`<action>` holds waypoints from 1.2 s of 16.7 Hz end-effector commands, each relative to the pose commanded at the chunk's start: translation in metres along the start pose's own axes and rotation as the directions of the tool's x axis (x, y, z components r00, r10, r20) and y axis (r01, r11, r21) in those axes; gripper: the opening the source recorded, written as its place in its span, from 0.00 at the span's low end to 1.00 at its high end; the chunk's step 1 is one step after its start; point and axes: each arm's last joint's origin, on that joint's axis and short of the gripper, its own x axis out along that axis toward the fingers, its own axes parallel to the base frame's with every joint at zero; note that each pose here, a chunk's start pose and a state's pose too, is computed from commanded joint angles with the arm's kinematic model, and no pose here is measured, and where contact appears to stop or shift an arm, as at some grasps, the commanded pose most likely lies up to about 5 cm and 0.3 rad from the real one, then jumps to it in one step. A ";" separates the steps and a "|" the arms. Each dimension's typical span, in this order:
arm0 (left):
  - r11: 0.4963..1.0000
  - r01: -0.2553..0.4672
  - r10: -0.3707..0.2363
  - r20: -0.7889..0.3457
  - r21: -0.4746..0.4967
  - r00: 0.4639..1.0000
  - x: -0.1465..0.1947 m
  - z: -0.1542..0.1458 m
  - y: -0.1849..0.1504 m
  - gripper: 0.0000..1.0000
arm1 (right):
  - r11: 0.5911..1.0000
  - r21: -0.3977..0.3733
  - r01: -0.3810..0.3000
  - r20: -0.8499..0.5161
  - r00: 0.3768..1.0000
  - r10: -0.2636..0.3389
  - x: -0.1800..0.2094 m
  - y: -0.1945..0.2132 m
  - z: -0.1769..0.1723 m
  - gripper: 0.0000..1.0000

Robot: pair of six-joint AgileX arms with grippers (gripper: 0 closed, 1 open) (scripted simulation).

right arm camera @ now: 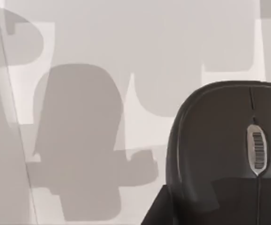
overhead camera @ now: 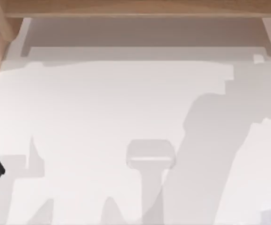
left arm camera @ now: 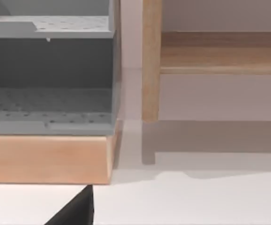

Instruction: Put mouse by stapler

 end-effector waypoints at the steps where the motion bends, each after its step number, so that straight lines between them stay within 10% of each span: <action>1: 1.000 0.000 0.000 0.000 0.000 1.000 0.000 0.000 0.000 1.00 | 1.000 -0.011 0.004 0.034 0.999 -0.003 -0.015 0.005 -0.003 0.00; 9: 1.000 0.000 0.000 0.000 0.000 1.000 0.000 0.000 0.000 1.00 | 0.995 -0.095 0.006 0.152 0.988 0.009 -0.089 0.048 -0.072 0.00; 20: 1.000 0.000 0.000 0.000 0.000 1.000 0.000 0.000 0.000 1.00 | 0.988 -0.144 -0.048 -0.030 0.999 0.044 -0.052 0.085 -0.239 0.00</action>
